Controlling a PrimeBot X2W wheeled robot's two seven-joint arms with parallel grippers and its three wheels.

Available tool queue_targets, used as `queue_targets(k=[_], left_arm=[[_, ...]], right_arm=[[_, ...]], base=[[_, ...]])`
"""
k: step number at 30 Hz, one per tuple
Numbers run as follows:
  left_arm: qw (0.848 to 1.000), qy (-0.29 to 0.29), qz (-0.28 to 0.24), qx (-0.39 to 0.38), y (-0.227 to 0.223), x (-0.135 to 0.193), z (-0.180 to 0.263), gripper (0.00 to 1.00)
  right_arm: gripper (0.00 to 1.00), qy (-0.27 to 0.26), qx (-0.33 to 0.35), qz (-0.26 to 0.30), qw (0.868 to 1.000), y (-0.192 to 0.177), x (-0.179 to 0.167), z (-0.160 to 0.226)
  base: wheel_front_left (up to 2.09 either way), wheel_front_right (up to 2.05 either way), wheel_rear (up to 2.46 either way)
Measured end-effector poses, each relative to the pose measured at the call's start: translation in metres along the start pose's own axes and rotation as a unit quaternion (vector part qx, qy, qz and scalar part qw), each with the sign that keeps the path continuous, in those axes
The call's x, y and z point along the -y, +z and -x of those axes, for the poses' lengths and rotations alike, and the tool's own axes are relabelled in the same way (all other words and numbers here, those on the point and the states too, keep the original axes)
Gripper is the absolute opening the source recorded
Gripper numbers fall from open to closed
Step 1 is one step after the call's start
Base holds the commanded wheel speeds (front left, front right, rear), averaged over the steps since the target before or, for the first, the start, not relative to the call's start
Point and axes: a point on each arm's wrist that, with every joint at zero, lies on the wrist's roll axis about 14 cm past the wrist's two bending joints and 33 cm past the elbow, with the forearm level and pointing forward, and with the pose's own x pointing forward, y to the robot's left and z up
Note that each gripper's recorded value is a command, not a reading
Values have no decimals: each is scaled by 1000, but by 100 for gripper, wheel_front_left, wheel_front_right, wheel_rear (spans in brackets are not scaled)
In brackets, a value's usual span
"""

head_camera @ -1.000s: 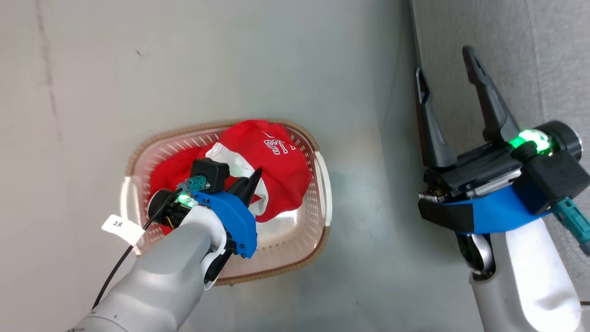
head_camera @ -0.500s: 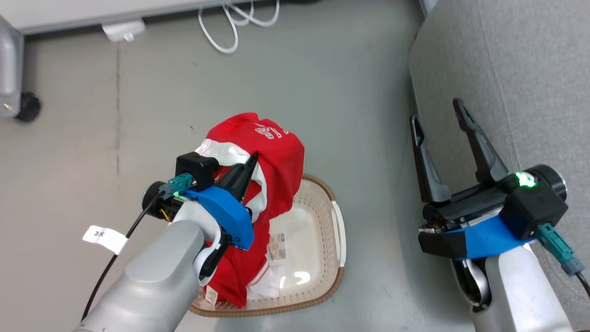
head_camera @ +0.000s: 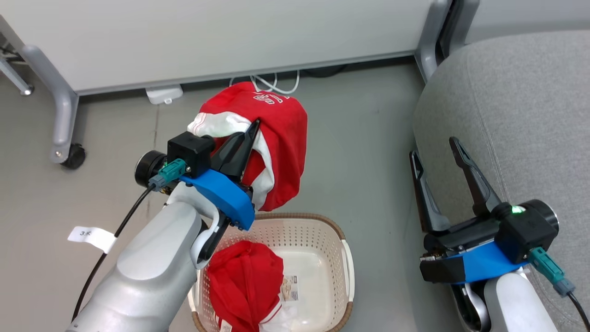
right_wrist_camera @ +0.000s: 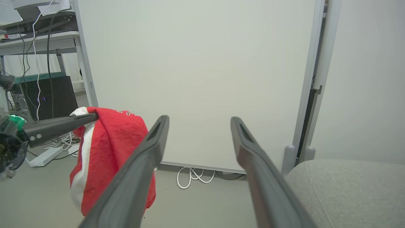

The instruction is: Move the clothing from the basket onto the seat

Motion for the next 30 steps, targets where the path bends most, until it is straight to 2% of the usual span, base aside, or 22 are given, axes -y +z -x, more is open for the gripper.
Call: queue_targets(k=[7,15,30], left_arm=[[998,-16,-31,45,40,16,9,0],[997,-35,-46,59,65,34,19,0],[994,-45,-60,73,84,48,26,0]], right_arm=[[100,1,8,-3,1000,13,-6,15],[100,8,14,-6,1000,21,-15,25],[100,14,13,-10,1000,21,-20,29]], base=[[0,0,0],[0,0,0],[0,0,0]])
